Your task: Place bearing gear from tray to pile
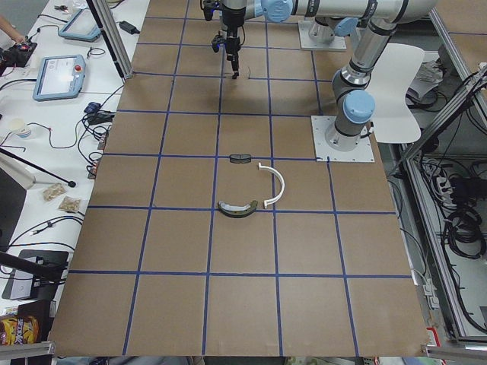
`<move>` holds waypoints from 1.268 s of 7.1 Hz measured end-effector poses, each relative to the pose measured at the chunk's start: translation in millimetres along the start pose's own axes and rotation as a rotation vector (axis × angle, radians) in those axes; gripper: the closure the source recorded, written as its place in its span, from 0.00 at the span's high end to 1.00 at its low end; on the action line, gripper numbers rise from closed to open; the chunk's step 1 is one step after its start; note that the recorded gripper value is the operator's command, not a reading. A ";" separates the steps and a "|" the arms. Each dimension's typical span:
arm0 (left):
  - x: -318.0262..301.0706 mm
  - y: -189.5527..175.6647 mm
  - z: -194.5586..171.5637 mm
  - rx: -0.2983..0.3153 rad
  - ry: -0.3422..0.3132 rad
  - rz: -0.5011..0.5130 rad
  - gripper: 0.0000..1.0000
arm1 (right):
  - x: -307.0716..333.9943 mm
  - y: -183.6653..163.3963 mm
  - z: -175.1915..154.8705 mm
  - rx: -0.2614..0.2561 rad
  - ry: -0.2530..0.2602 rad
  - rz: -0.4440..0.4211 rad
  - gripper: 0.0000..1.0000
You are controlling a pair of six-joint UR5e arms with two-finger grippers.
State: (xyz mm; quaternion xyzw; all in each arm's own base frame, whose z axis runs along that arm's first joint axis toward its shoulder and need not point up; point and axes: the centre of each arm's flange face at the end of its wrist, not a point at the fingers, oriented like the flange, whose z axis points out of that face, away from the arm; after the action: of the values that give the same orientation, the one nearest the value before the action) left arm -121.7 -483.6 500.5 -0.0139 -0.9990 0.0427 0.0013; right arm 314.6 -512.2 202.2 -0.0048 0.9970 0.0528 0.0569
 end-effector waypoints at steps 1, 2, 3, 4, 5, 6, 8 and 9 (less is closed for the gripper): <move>2.5 -5.5 8.2 -0.005 0.022 -0.028 1.00 | 37.0 -16.0 -21.3 0.036 0.051 0.021 0.94; 11.1 -14.0 20.7 -0.009 0.067 -0.066 1.00 | 88.8 -32.1 -48.7 0.062 0.080 0.063 0.90; 30.3 -27.1 38.2 -0.001 0.110 -0.095 1.00 | 147.2 -42.3 -78.1 0.078 0.090 0.105 0.90; 58.7 -40.1 62.1 0.003 0.133 -0.109 1.00 | 213.8 -48.0 -101.1 0.078 0.091 0.135 0.94; 91.0 -49.9 91.0 -0.002 0.141 -0.122 1.00 | 287.4 -48.4 -119.0 0.079 0.088 0.155 0.95; 118.7 -57.4 120.3 -0.003 0.139 -0.137 1.00 | 353.4 -42.6 -132.6 0.086 0.092 0.161 0.95; 170.4 -56.6 184.6 -0.011 0.050 -0.159 1.00 | 476.2 -15.5 -150.6 0.096 0.119 0.151 0.94; 196.8 -48.2 213.3 -0.016 0.003 -0.178 1.00 | 530.7 2.9 -157.5 0.106 0.130 0.151 0.93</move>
State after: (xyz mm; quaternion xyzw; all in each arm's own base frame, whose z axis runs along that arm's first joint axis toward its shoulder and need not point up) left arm -320.6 -544.3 292.3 0.0747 -0.9966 0.0344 0.0066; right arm -230.4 -527.9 297.6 0.0701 0.9975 0.0038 -0.0116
